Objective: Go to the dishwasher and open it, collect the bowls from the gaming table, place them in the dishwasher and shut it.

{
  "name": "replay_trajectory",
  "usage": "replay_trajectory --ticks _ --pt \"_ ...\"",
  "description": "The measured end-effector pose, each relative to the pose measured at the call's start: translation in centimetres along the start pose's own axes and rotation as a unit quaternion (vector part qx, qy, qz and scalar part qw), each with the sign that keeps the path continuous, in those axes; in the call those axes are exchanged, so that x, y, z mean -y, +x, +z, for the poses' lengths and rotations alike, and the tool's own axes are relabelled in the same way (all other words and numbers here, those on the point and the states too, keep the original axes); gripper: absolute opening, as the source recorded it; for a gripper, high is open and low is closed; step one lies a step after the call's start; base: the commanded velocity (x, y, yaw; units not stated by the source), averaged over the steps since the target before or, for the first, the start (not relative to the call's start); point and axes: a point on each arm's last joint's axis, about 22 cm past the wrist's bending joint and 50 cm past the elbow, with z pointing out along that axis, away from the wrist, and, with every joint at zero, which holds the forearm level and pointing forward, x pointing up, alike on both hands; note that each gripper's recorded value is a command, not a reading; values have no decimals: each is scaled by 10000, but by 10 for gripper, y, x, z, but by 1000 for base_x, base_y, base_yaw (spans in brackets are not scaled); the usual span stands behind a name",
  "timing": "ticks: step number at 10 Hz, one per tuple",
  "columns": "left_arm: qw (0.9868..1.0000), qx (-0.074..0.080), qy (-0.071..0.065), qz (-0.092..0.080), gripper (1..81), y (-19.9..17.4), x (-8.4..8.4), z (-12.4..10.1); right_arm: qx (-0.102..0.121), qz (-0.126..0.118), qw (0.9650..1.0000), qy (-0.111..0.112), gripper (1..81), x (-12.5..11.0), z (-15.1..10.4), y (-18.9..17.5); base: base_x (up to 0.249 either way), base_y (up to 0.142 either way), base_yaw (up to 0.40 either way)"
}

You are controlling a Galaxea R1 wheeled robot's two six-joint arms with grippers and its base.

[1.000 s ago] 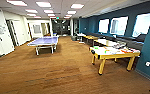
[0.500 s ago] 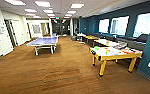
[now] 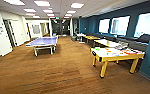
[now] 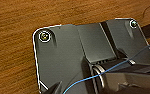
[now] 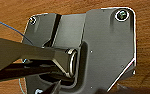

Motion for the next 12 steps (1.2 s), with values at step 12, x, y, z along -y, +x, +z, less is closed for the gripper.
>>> replay_trajectory --ticks 12 --pt "10000 9 3 -19 811 -2 0 0 29 0 10000 -36 811 1 1 -4 151 0 0"
